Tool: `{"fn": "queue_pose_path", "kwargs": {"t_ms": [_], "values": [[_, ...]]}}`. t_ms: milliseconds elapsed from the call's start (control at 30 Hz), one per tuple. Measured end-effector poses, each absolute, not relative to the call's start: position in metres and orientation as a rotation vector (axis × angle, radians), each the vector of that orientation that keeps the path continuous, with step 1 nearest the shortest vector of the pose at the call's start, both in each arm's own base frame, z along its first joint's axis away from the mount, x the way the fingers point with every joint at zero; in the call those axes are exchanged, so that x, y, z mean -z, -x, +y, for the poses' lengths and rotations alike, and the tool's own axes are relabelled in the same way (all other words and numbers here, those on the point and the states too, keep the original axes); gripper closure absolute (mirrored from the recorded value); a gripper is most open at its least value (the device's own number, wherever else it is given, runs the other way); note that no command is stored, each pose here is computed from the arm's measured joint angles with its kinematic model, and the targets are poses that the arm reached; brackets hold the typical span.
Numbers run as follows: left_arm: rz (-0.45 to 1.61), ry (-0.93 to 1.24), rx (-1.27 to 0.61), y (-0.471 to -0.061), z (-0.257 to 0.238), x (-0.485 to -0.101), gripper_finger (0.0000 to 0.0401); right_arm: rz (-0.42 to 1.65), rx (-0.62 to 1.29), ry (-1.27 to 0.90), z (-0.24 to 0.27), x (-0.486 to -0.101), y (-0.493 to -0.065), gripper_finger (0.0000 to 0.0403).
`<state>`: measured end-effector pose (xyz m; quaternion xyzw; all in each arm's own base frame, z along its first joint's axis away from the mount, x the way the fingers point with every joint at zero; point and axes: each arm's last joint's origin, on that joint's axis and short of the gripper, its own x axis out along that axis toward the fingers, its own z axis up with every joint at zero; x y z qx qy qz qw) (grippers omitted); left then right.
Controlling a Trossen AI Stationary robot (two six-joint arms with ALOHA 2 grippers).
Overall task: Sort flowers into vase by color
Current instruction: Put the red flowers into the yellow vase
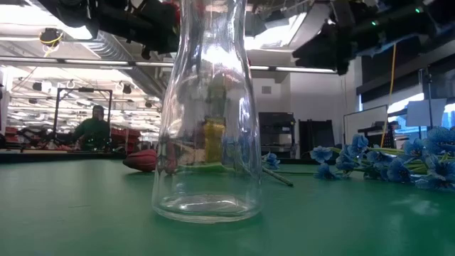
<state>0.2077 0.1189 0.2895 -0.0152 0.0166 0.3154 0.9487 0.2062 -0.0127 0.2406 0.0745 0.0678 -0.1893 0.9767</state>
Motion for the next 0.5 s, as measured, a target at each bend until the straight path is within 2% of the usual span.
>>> {"fn": "queue_pose_path", "kwargs": {"t_ms": [267,500], "values": [[-0.037,-0.015,-0.653,-0.208,0.123,-0.296,0.0397,-0.15,0.372,-0.181,-0.013,-0.225,-0.184,0.0237],[-0.093,-0.032,-0.629,-0.215,0.127,-0.295,0.0397,-0.191,0.4,-0.197,-0.014,-0.212,-0.176,0.0237]]}}
